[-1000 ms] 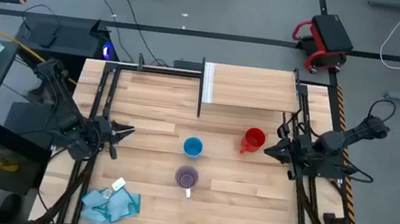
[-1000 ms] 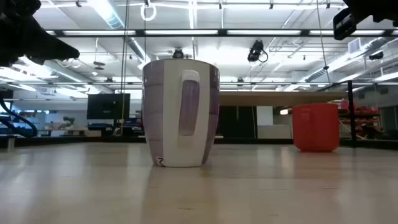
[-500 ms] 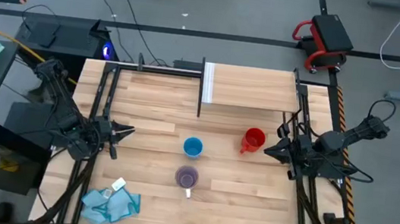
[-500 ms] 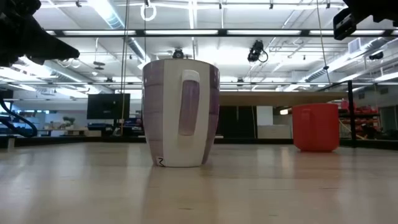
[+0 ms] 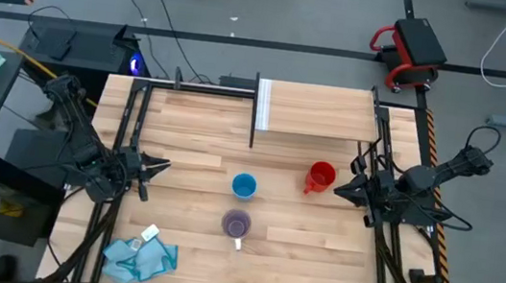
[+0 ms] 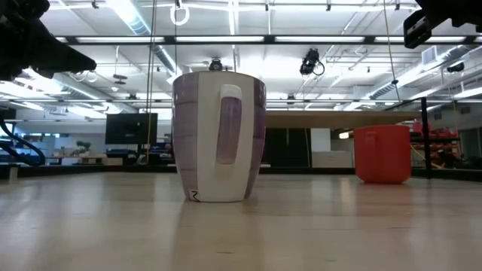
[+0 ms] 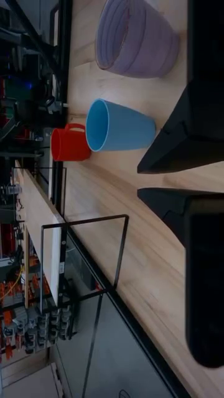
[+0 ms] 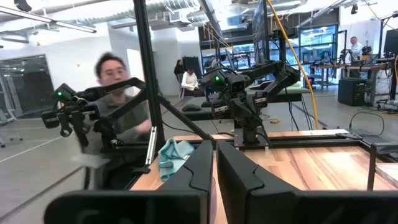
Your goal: Stack small to large cups/mugs on shelf
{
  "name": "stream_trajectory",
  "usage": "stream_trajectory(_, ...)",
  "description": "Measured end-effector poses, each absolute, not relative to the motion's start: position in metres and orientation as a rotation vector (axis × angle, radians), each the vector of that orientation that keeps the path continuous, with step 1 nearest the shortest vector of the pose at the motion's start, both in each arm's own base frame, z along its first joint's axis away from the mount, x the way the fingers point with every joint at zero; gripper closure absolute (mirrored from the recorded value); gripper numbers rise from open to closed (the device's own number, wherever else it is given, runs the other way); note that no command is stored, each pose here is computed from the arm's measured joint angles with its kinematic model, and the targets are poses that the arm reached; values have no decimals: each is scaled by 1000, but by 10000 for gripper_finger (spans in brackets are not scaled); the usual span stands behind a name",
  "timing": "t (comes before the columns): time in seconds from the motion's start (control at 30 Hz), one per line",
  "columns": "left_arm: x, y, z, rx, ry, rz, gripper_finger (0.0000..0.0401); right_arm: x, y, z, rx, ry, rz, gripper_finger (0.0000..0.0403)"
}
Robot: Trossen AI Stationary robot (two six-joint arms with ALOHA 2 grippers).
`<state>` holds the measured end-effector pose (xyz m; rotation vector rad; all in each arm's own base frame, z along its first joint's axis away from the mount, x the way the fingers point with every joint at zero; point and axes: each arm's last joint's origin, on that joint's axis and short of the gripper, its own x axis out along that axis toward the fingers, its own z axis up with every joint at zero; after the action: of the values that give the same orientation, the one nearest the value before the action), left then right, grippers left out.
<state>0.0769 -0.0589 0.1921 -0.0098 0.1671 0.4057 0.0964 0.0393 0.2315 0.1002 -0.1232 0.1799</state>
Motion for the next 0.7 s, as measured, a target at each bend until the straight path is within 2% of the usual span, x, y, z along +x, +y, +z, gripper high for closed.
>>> stream_trajectory(0.7,77,-59,192,-10,167,406,345,96,39,231,100,-123,180,373)
